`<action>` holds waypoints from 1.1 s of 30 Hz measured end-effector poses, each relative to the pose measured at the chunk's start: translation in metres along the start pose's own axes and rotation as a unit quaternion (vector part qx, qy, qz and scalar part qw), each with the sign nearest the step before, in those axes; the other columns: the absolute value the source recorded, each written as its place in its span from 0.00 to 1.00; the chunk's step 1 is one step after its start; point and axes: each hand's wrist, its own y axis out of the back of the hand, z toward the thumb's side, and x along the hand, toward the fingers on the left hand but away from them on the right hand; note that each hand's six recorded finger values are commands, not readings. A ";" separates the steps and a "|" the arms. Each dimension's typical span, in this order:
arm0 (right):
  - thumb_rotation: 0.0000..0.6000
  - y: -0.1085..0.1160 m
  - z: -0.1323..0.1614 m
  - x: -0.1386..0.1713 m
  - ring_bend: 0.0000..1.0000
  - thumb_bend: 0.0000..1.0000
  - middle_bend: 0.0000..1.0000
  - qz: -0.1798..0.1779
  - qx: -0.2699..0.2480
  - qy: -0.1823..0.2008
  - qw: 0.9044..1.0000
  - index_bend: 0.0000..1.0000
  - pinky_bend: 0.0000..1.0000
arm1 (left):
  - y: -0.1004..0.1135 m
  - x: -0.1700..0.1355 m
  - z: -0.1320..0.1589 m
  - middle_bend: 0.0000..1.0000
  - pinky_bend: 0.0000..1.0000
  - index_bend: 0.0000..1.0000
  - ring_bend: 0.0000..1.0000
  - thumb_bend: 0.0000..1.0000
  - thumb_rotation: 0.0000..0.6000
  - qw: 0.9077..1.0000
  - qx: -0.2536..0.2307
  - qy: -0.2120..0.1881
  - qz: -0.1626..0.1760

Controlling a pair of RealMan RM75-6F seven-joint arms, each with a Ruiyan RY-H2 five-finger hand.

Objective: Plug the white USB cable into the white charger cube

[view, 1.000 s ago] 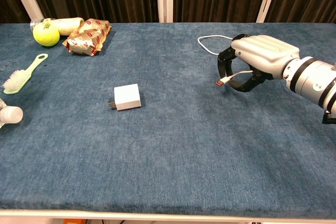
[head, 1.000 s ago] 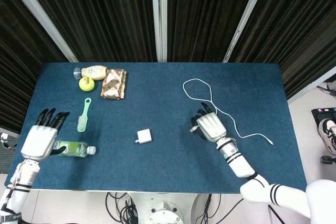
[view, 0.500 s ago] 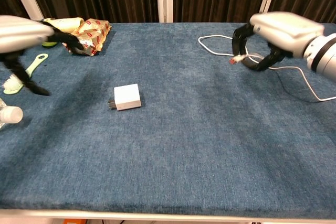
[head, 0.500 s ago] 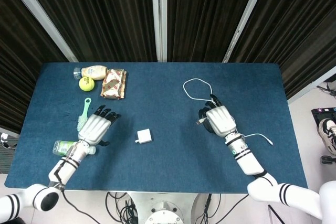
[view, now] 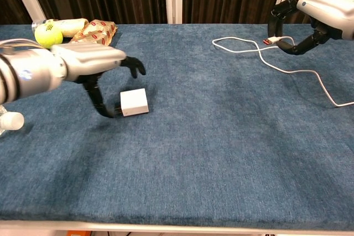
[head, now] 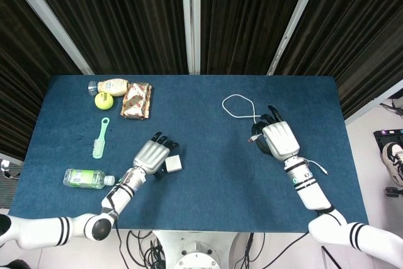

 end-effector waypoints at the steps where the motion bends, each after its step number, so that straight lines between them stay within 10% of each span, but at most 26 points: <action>1: 1.00 0.000 -0.001 0.001 0.24 0.45 0.49 0.000 0.000 -0.001 1.000 0.61 0.01 | 0.000 0.003 0.003 0.19 0.06 0.17 0.11 0.04 1.00 1.000 0.002 -0.002 0.000; 33: 1.00 -0.001 -0.004 0.008 0.24 0.46 0.49 -0.003 -0.012 -0.008 1.000 0.63 0.01 | -0.003 0.024 0.002 0.25 0.04 0.33 0.11 0.12 1.00 0.999 -0.020 -0.011 -0.029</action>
